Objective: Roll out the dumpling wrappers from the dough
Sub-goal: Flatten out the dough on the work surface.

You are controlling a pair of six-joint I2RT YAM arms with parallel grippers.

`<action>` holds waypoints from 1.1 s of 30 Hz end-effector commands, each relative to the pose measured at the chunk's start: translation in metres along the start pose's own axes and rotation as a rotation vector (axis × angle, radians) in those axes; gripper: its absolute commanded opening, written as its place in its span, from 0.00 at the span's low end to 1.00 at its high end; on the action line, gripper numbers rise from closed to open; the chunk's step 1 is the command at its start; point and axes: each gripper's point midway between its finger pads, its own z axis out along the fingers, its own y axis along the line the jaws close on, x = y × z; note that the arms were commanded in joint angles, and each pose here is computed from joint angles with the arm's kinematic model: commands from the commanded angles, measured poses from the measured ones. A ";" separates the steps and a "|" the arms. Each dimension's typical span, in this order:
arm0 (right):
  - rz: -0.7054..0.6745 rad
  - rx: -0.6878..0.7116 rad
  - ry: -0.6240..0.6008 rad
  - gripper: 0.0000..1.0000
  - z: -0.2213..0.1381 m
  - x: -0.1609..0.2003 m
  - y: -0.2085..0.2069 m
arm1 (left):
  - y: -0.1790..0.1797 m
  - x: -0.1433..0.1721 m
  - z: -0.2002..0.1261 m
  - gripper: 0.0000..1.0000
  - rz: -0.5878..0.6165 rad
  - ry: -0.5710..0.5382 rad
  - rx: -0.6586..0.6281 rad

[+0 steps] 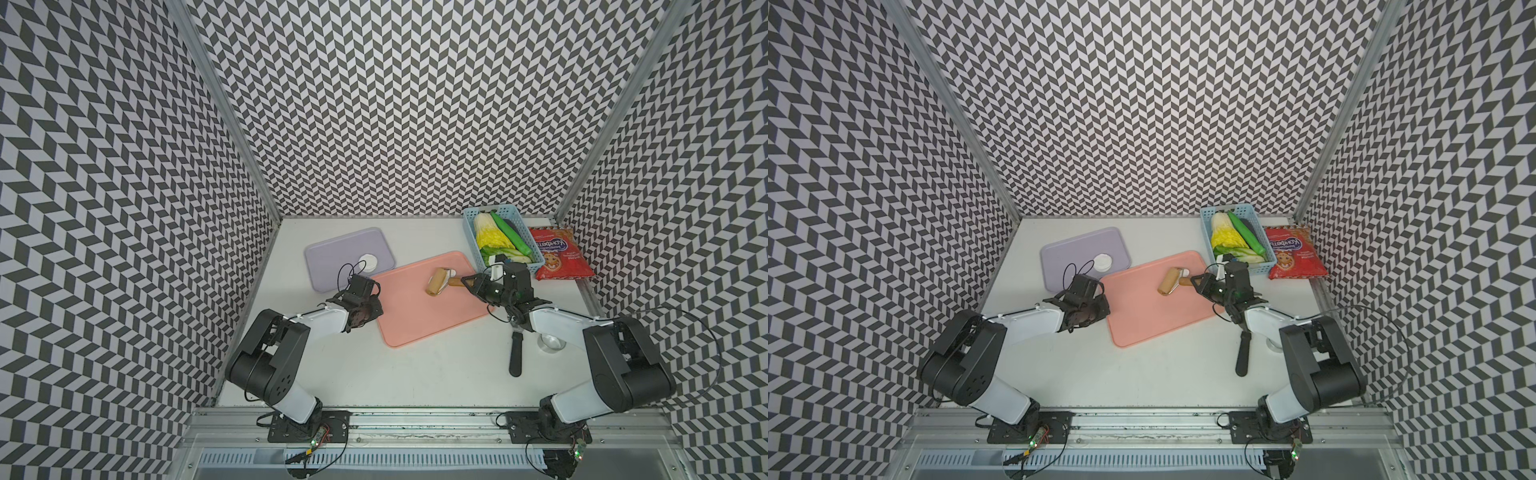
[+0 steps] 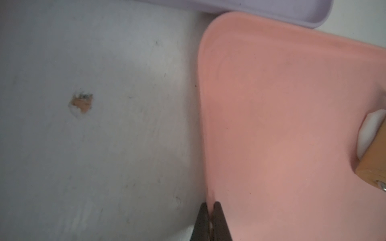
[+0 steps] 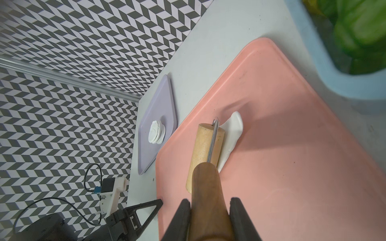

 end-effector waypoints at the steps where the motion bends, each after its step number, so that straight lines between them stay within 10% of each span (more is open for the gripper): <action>1: 0.067 0.429 0.115 0.00 -0.004 0.051 -0.112 | 0.069 0.074 0.006 0.00 0.063 0.253 -0.229; 33: 0.054 0.515 0.060 0.00 -0.050 0.029 -0.120 | 0.082 0.062 0.005 0.00 -0.004 0.234 -0.239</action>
